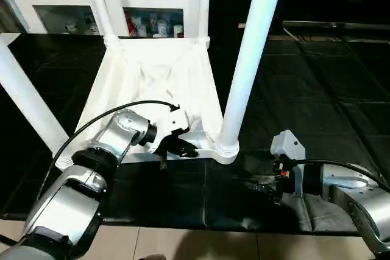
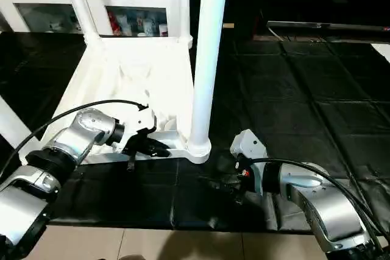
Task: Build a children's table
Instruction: Rotate leg to tighten
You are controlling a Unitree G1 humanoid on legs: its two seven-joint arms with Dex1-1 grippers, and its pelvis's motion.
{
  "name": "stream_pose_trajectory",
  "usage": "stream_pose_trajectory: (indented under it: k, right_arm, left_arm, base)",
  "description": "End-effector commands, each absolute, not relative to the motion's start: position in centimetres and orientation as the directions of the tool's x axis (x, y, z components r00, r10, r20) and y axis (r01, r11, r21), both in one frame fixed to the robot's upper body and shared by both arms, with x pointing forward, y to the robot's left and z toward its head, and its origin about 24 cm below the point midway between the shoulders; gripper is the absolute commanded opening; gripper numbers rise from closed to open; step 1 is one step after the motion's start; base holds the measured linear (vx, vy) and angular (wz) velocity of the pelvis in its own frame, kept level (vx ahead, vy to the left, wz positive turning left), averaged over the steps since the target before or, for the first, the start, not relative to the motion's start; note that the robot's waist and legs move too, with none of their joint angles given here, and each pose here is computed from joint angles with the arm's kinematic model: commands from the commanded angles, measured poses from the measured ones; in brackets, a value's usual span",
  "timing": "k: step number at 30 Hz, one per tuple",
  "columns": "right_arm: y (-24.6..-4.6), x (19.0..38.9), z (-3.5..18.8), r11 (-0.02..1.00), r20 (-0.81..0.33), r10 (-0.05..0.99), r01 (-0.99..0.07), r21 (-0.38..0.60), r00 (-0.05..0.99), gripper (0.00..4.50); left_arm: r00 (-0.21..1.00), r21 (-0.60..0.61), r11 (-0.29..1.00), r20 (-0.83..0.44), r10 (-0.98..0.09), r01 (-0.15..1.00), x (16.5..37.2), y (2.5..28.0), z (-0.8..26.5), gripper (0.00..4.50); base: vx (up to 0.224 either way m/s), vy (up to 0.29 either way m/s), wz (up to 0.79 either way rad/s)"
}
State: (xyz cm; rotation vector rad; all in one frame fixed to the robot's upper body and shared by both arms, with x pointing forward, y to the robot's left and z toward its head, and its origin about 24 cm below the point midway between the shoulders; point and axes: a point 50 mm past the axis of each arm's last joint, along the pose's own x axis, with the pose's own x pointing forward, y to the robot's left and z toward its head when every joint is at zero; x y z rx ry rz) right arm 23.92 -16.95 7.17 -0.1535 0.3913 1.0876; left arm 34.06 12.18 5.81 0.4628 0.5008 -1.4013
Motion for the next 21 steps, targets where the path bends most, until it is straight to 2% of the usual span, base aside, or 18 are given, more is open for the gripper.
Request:
stream_pose_trajectory:
  k: [1,3,11,18,21]
  right_arm:
    - [-16.77,24.06,7.38,0.448,-0.377,0.838,-0.892,0.061,0.395,4.50]
    - [-16.69,24.07,7.41,0.444,-0.376,0.840,-0.894,0.060,0.392,4.50]
    - [-16.77,23.93,7.43,0.440,-0.380,0.840,-0.896,0.062,0.387,4.50]
    - [-16.75,23.93,7.47,0.442,-0.381,0.839,-0.895,0.060,0.389,4.50]
    - [-16.86,24.07,7.48,0.451,-0.383,0.832,-0.891,0.046,0.402,4.50]
  left_arm:
    - [0.135,0.033,0.142,-0.575,-0.807,0.989,34.16,12.50,5.72,0.55]
    - [0.145,0.047,0.144,-0.573,-0.806,0.988,34.21,12.50,5.78,0.75]
    - [0.108,0.017,0.119,-0.576,-0.810,0.993,33.98,12.55,5.65,0.75]
    - [0.063,-0.014,0.087,-0.583,-0.810,0.996,33.68,12.52,5.39,0.05]
    - [0.050,-0.029,0.081,-0.580,-0.813,0.996,33.61,12.52,5.40,0.05]
  base:
    - [0.000,0.000,0.00]
    - [0.000,0.000,0.00]
    - [0.000,0.000,0.00]
    - [0.000,0.000,0.00]
    - [0.000,0.000,0.00]
